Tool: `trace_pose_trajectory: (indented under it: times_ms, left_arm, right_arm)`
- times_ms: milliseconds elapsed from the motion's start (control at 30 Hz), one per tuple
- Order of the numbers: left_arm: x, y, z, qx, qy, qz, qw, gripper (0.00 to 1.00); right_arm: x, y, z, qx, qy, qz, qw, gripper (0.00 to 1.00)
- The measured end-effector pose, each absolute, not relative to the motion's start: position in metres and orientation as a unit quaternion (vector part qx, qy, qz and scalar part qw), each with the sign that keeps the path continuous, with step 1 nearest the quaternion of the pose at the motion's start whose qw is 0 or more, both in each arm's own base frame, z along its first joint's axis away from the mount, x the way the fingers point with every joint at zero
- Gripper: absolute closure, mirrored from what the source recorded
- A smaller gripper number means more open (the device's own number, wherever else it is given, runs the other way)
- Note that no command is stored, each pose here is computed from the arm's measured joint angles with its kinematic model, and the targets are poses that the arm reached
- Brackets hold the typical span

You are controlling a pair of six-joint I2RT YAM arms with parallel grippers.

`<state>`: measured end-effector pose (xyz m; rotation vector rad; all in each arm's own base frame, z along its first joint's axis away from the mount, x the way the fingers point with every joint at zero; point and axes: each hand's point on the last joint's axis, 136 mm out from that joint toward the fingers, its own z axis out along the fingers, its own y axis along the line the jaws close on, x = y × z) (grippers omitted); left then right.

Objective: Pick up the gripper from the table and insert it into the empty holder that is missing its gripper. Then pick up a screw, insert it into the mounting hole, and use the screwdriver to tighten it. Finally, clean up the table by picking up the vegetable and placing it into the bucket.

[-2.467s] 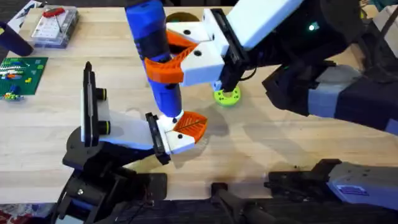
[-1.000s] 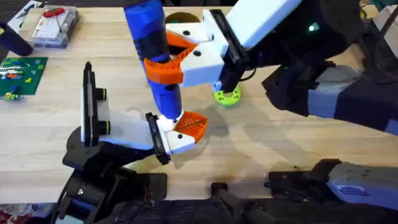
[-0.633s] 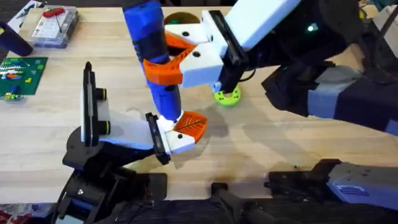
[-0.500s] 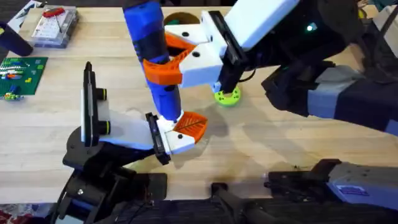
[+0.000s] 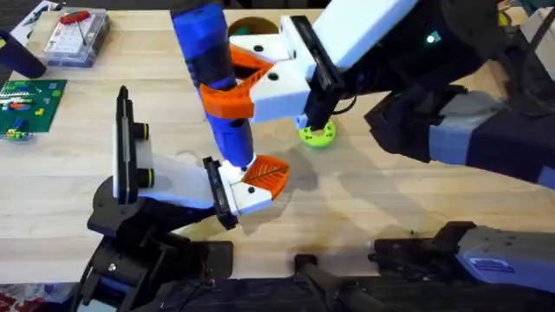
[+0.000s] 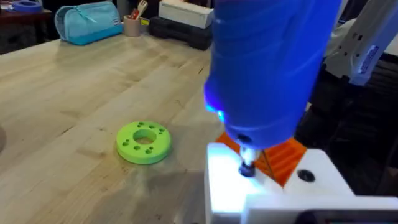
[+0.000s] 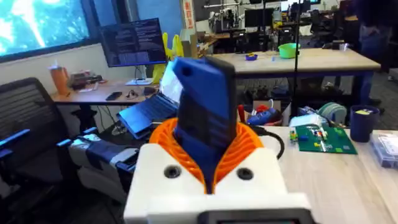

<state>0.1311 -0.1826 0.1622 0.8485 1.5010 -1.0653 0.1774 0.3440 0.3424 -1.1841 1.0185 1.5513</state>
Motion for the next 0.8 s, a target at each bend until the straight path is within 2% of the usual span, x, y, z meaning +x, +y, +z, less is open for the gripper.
trace_pose_trajectory:
  times_ms: [800]
  left_arm:
    - [0.1311, -0.1826, 0.1621, 0.355, 0.629, -0.446, 0.529, 0.989]
  right_arm:
    - [0.1751, 0.3437, 0.3413, -0.487, 0.408, 0.627, 0.452, 0.977]
